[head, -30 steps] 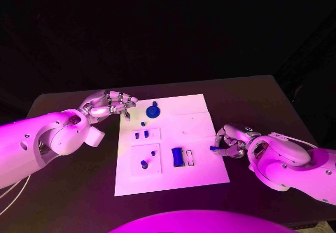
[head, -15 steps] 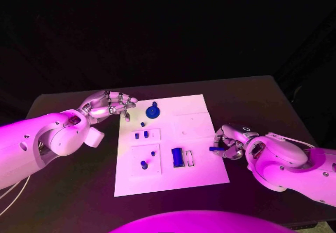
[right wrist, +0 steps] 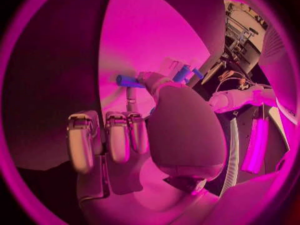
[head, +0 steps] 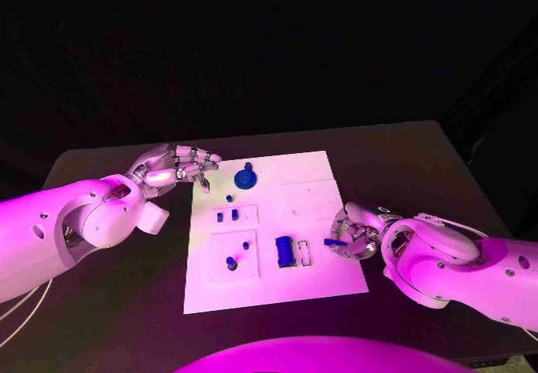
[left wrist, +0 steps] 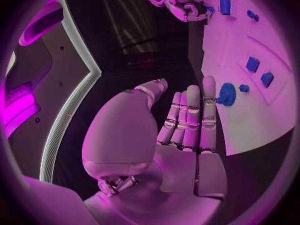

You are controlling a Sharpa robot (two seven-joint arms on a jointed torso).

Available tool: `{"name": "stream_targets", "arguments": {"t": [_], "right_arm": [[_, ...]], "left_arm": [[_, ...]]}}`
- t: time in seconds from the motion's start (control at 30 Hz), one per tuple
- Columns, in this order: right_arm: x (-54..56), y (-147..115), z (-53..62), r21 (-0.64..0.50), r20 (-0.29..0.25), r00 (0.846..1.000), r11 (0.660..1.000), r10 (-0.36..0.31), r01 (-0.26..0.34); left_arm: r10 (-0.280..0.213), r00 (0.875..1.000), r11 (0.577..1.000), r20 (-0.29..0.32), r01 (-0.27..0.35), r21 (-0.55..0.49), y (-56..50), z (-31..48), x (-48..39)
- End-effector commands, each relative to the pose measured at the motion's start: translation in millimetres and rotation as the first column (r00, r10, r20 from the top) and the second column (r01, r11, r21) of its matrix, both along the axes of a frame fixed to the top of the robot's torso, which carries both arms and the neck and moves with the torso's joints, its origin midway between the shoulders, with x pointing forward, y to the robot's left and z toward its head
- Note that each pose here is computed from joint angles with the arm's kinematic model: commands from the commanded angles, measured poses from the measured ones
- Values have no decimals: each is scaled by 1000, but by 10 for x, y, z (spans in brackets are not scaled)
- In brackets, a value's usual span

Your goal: Assemble the parts on the task board

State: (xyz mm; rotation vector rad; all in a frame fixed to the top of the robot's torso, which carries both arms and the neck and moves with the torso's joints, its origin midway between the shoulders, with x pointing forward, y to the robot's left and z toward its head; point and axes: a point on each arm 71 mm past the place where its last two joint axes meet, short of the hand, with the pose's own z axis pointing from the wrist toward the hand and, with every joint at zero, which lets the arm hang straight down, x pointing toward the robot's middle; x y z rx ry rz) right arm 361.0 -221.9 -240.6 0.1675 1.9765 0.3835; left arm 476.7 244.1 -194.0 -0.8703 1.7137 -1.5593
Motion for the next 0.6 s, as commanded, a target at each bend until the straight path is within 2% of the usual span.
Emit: {"name": "stream_targets", "arguments": {"t": [0.03, 0.33, 0.6], "right_arm": [[-28, 68, -39, 107, -117, 991, 992, -58, 70], [-59, 246, -43, 187, -185, 981, 978, -57, 92], [-55, 312, -51, 212, -197, 979, 972, -54, 97]], "left_arm": [[-11, 1000, 999, -19, 10, -35, -36, 9, -13], [-14, 1000, 999, -19, 13, -37, -47, 13, -22], [-16, 1000, 999, -16, 16, -33, -46, 15, -26]]}}
